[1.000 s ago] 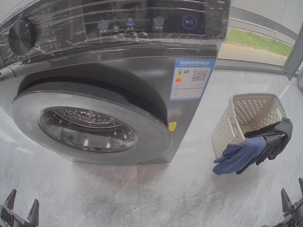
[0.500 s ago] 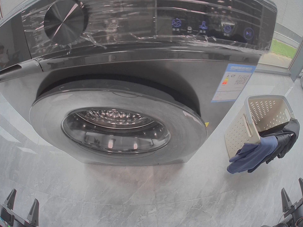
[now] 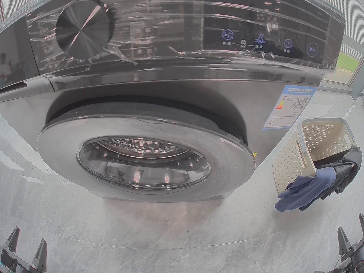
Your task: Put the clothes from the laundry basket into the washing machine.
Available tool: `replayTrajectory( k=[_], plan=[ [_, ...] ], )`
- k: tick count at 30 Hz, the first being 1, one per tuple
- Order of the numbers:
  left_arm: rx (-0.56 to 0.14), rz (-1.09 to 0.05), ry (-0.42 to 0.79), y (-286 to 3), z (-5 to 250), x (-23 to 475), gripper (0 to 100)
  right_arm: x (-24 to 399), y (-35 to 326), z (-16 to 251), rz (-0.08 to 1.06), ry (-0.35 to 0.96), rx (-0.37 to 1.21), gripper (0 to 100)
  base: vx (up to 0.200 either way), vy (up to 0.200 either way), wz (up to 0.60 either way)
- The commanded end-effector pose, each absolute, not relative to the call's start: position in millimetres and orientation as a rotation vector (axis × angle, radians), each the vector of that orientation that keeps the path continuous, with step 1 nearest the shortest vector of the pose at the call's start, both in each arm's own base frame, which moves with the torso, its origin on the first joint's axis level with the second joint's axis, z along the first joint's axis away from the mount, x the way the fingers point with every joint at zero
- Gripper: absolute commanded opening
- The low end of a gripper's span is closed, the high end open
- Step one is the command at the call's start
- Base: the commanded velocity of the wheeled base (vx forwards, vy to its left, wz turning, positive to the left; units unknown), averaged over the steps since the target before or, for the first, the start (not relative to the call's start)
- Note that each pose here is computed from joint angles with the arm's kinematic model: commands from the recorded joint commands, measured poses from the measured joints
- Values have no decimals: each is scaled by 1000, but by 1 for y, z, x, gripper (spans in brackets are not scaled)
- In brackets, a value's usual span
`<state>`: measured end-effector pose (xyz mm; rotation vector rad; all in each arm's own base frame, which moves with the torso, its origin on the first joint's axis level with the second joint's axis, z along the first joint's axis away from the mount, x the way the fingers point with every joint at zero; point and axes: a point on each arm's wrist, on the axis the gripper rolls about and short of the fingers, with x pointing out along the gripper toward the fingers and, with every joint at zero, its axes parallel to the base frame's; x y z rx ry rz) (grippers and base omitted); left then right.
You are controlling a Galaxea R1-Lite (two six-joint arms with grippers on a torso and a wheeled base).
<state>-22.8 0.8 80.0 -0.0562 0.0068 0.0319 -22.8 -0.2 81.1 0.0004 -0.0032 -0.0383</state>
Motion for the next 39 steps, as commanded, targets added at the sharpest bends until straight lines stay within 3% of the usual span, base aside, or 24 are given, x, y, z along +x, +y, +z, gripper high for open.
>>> replayTrajectory(
  k=[1, 10, 25, 31, 39],
  plan=[
    [-57, 32, 4, 1, 76, -23, 100, -22, 0, 76, -38, 14, 0, 100, 0, 0, 0],
    [-57, 32, 4, 1, 76, -23, 100, -22, 0, 76, -37, 14, 0, 100, 0, 200, 0],
    [-57, 32, 4, 1, 76, -23, 100, -22, 0, 76, -38, 14, 0, 100, 0, 0, 0],
    [-57, 32, 4, 1, 76, -23, 100, -22, 0, 76, -38, 14, 0, 100, 0, 200, 0],
    [-57, 32, 4, 1, 76, -23, 100, -22, 0, 76, -38, 14, 0, 100, 0, 0, 0]
  ],
)
